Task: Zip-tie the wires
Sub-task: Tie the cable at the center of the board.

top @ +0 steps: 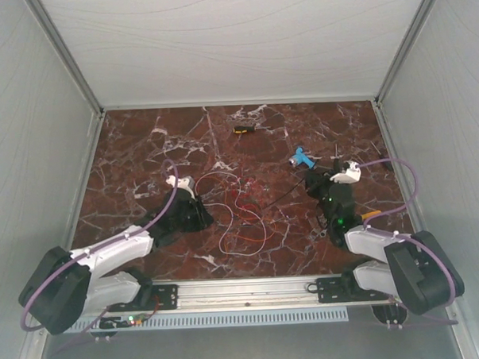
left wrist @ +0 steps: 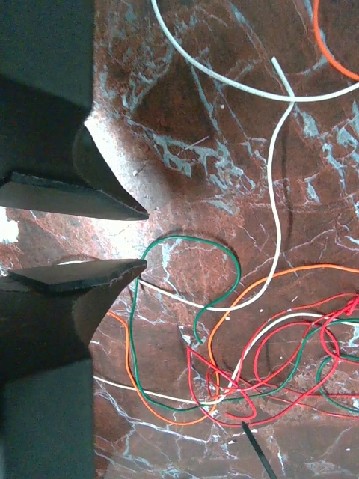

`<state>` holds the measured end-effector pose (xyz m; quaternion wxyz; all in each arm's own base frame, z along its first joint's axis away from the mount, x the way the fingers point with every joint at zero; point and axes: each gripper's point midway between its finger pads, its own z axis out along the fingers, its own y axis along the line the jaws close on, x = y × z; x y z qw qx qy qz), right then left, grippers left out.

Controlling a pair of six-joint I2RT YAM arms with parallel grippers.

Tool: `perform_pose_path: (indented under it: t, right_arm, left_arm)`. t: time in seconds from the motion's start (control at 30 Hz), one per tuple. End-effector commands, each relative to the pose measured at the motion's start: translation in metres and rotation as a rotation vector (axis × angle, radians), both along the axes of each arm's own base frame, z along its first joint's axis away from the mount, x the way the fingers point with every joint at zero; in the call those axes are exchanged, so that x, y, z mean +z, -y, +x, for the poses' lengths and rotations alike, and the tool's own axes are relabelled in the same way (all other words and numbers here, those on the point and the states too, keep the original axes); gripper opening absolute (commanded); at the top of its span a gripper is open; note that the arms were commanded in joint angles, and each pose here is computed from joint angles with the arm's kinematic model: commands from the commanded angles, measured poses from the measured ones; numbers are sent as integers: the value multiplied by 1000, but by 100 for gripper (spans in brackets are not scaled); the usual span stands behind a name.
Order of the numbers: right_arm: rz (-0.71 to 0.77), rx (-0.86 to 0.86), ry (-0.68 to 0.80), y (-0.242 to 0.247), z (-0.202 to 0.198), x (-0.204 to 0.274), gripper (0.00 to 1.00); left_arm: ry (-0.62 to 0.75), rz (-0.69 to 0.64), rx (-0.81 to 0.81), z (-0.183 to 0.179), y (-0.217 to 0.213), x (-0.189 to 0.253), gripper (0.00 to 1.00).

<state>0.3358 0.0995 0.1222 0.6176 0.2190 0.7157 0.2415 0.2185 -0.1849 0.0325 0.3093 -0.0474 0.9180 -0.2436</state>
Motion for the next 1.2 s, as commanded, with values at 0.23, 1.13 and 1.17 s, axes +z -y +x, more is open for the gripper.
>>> perform_pose_path:
  t: [0.23,1.13,1.17]
  right_arm:
    - [12,-70,52,28,7,15,0]
    - [296,360,-135,-130,16,-70,0]
    - [311,401,-149,-133,15,-73,0]
  left_arm:
    - [35,-67,-35,14,19,2,28]
    - [297,78,-218,52,20,45,62]
    - [292,106,-212,52,14,43,57]
